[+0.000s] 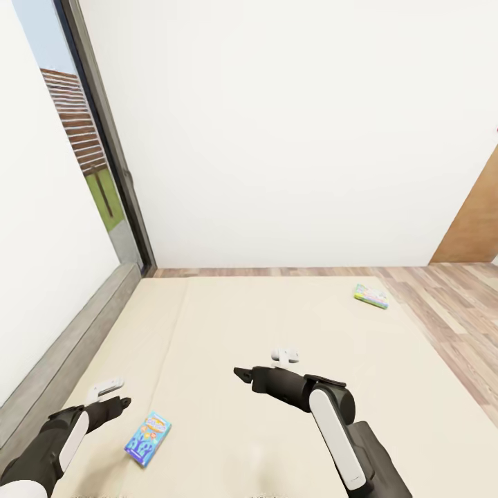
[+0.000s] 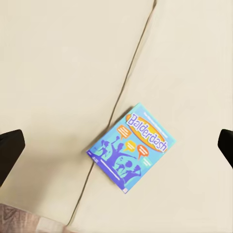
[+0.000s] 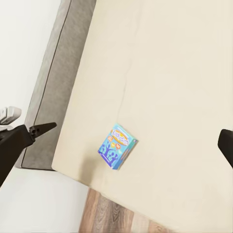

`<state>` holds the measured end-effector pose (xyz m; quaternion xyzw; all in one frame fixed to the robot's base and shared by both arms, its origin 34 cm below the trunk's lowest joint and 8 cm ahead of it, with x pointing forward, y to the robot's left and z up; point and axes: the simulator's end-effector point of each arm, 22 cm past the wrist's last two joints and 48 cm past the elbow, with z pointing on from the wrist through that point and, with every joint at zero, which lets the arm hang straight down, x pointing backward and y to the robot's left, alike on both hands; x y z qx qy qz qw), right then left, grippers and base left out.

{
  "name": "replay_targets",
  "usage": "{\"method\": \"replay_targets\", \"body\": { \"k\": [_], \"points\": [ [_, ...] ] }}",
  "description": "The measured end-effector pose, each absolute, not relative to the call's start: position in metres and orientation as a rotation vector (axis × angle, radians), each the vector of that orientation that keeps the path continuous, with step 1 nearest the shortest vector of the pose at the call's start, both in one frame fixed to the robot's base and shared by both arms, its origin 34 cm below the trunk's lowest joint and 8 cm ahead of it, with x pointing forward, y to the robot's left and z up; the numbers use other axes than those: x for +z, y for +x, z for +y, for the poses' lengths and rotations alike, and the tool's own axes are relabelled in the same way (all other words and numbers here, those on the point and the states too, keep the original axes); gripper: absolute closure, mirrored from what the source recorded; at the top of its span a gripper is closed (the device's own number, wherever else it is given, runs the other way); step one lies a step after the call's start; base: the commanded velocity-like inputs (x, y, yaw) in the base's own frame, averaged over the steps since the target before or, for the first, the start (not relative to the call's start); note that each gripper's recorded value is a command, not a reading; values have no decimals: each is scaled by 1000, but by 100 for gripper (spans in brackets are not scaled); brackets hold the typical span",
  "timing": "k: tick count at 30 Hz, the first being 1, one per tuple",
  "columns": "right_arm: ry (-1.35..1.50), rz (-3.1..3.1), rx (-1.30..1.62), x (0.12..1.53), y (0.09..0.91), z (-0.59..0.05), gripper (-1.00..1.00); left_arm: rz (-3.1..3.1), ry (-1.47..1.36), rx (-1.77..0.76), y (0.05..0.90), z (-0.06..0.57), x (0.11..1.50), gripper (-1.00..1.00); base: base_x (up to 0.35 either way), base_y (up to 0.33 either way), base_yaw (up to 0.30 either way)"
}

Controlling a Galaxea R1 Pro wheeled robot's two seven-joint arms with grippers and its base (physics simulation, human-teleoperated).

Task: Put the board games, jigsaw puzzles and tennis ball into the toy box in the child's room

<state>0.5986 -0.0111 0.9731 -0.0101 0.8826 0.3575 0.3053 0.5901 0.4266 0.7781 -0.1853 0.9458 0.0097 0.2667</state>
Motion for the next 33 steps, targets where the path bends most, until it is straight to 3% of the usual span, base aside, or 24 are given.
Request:
{"method": "replay_targets", "body": {
  "k": [33],
  "points": [
    [3,2393,958,944,596,-11,-100,2607,-504,41,577,426,752,-100,0,0,34]
  ]
}}
